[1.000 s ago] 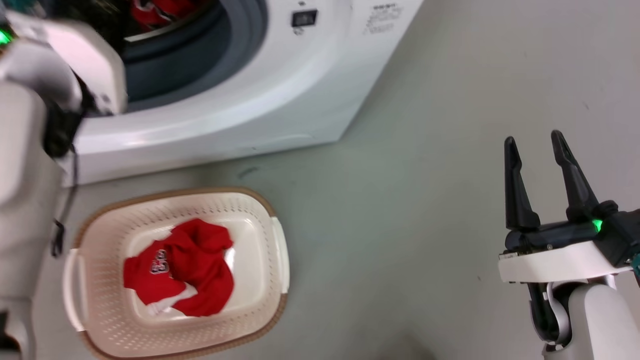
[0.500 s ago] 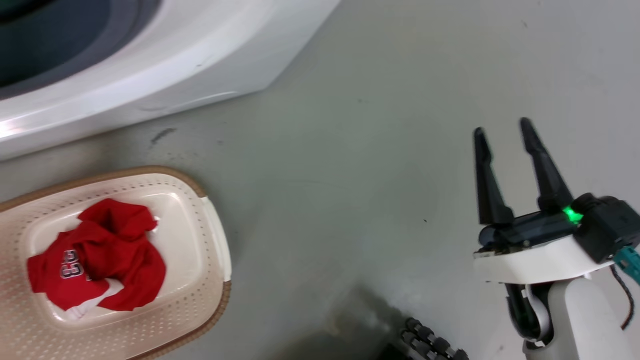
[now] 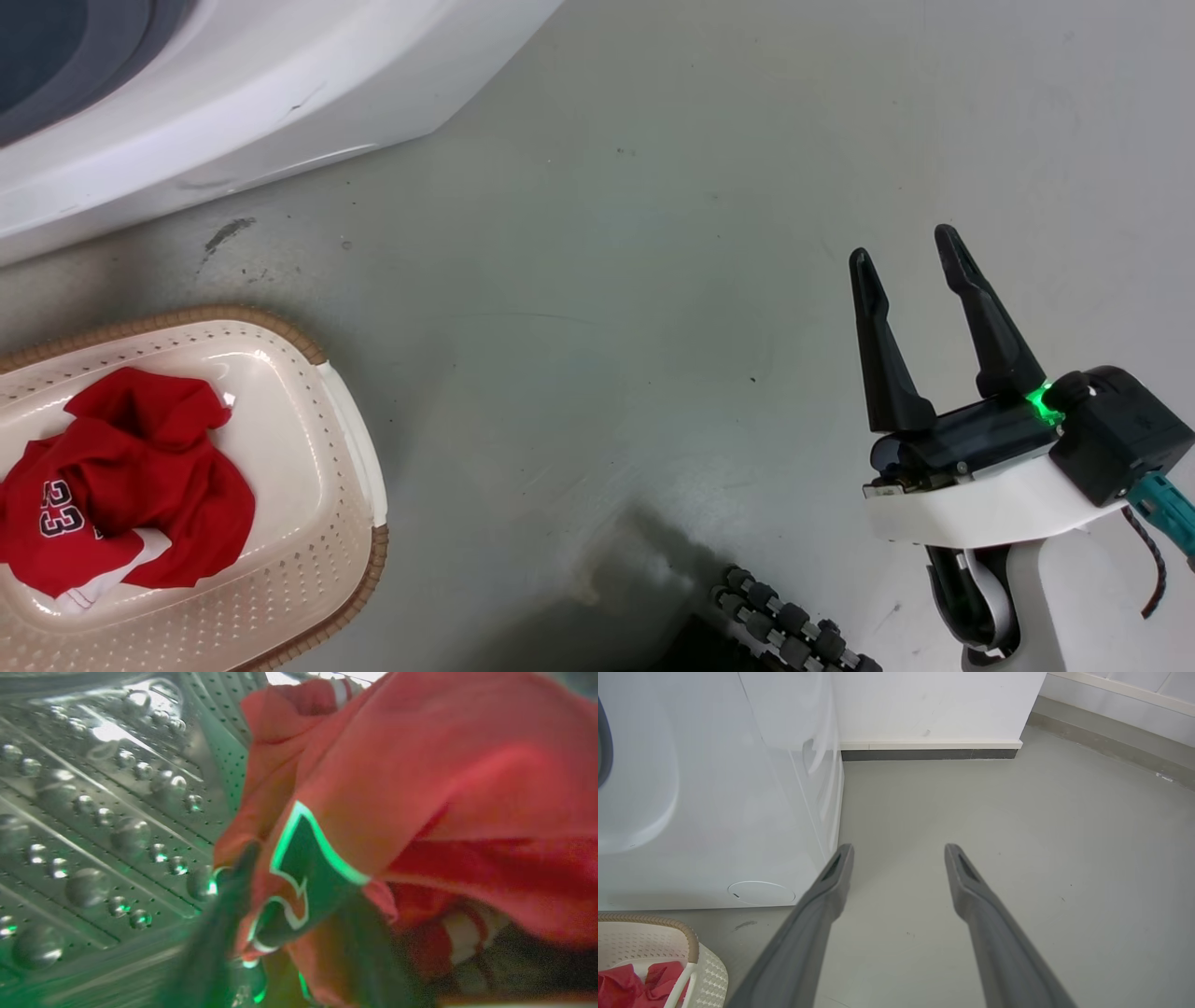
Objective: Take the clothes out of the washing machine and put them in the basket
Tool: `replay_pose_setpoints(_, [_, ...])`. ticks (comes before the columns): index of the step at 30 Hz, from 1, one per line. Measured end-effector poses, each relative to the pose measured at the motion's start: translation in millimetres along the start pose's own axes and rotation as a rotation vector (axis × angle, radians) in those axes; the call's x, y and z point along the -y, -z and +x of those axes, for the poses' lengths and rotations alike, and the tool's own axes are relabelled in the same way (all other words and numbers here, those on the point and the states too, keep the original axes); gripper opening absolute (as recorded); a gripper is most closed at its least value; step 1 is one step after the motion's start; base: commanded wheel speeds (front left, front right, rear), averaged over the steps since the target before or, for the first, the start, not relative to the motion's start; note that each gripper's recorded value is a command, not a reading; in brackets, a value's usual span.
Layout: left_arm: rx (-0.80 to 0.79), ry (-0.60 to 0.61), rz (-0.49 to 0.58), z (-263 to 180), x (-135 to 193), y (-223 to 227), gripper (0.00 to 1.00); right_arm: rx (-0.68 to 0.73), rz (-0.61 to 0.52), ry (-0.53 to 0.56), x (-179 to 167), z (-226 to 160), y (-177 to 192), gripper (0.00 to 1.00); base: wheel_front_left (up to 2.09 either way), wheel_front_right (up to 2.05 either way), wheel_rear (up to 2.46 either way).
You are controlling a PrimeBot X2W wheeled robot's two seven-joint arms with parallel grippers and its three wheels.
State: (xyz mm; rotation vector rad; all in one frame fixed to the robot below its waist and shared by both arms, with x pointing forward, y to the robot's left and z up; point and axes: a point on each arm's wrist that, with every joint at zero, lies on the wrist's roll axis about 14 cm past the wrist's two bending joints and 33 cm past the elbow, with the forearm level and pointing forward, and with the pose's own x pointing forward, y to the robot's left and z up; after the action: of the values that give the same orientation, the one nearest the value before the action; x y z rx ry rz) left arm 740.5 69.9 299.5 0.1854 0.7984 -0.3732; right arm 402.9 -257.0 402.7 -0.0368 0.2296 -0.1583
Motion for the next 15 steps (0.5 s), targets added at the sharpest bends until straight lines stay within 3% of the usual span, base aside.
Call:
replay_pose_setpoints(7, [0.114, -0.018, 0.003, -12, -5, -18, 0.0, 0.015, -0.006, -0.013, -3, 3, -4, 1.0, 0.0, 0.0, 0.0])
replay_pose_setpoints(15, [0.349, -0.005, -0.015, -51, 0, -57, 0.0, 0.077, -0.026, -0.024, -4, 8, -22, 1.0, 0.0, 0.0, 0.0])
